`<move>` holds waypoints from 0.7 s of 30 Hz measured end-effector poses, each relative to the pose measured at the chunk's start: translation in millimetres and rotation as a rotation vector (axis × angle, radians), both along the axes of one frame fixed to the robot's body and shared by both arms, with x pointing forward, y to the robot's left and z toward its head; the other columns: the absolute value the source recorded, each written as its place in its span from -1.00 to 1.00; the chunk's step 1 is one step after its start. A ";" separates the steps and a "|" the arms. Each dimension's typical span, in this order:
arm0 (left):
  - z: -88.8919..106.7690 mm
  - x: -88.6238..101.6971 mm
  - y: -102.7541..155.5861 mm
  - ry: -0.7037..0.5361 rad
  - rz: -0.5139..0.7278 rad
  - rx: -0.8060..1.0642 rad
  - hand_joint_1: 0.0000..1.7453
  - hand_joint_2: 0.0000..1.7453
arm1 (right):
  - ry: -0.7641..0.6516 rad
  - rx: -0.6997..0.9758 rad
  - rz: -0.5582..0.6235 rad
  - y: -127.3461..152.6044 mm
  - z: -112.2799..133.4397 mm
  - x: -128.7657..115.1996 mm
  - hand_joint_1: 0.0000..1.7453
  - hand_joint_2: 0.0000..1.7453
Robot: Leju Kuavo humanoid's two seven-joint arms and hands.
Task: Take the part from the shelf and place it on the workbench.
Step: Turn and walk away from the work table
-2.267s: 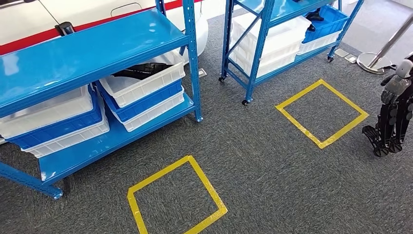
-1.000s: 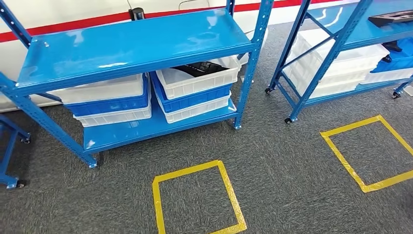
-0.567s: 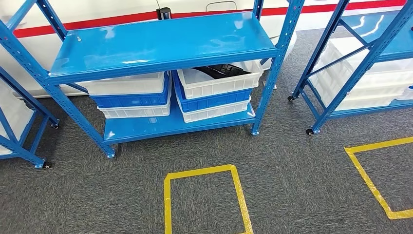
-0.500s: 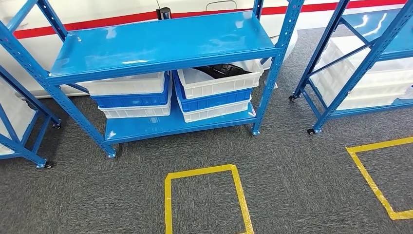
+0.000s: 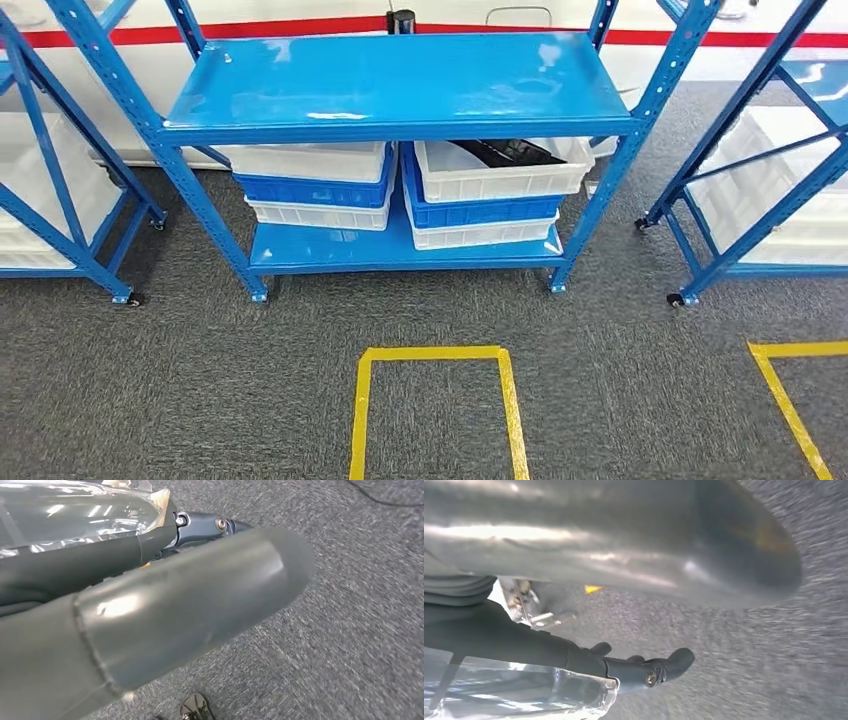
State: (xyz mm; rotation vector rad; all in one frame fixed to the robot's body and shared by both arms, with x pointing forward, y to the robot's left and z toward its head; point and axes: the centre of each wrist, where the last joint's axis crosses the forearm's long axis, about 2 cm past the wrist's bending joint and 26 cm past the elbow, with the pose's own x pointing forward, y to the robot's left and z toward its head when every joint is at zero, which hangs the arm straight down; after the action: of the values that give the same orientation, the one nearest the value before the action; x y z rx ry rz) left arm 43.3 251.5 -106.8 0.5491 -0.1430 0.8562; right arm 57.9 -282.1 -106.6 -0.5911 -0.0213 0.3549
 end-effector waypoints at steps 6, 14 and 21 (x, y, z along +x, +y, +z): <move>-0.2 -0.2 -0.5 -0.009 -0.005 -0.014 -1.00 1.00 | -0.002 -0.010 -0.008 -1.6 -0.5 -4.4 -1.00 -1.00; -0.6 -0.3 4.0 -0.011 -0.002 -0.015 -1.00 1.00 | -0.011 -0.010 -0.024 0.0 -0.4 -4.7 -1.00 -1.00; -0.7 0.0 3.9 -0.025 -0.004 -0.025 -1.00 1.00 | -0.034 -0.019 -0.030 0.0 -0.1 -4.2 -1.00 -1.00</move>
State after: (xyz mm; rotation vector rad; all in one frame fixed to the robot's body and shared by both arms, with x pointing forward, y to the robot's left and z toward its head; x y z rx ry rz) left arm 43.3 255.3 -107.5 0.5149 -0.1563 0.8606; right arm 53.7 -282.1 -106.7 -0.6154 -0.0420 0.3165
